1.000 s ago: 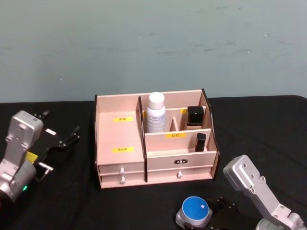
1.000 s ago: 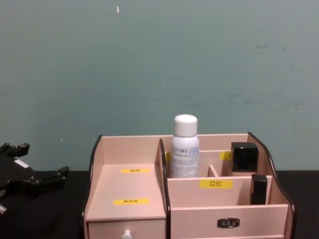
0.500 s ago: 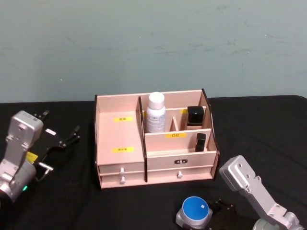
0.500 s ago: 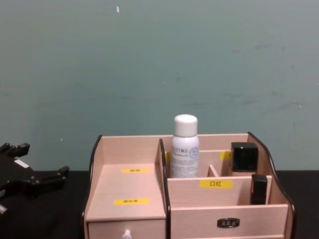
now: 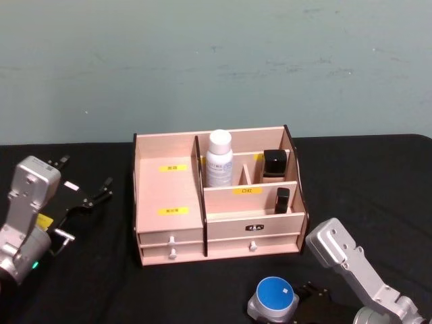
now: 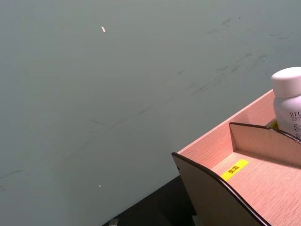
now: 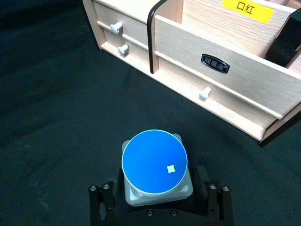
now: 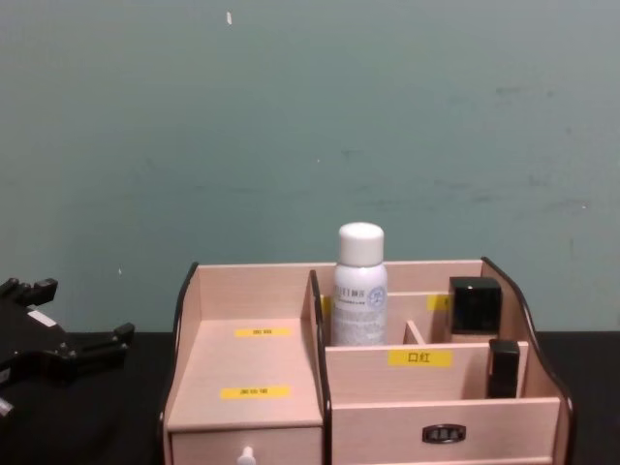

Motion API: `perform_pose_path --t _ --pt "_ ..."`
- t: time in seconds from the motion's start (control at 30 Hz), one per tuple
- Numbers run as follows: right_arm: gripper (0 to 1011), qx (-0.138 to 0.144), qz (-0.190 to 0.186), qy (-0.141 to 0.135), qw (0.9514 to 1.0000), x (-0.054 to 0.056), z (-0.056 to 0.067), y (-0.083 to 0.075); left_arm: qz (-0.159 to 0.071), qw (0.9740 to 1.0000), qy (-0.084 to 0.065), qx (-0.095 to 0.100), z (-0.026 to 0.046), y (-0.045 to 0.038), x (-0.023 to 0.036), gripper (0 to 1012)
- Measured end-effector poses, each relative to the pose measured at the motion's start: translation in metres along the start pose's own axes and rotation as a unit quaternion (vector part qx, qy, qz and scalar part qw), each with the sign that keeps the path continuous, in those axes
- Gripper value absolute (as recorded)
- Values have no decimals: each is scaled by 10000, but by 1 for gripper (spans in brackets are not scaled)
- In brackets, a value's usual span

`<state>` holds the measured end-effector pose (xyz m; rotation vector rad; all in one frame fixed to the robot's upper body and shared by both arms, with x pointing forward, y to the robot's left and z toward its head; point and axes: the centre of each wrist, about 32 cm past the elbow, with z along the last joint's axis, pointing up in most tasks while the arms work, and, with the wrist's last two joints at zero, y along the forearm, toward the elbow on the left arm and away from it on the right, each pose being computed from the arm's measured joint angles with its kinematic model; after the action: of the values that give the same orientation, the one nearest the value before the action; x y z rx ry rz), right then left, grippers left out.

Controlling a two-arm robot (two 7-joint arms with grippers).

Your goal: Pick up the facial cleanser and watermelon frost from the table and place them into the tiered storage box.

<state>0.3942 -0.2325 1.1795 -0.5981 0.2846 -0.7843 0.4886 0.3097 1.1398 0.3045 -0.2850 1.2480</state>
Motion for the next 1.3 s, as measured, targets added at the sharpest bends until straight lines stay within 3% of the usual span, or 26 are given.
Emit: perform_pose_path --t 0.93,1.23,1.3 --pt "999 -148 26 13 9999 32 46 87 0 10000 0 0 0 0 0 1010" --pt "818 -136 25 14 9999 32 44 83 0 10000 0 0 0 0 0 1010" --pt "817 -133 26 15 9999 32 43 82 0 10000 0 0 0 0 0 1010"
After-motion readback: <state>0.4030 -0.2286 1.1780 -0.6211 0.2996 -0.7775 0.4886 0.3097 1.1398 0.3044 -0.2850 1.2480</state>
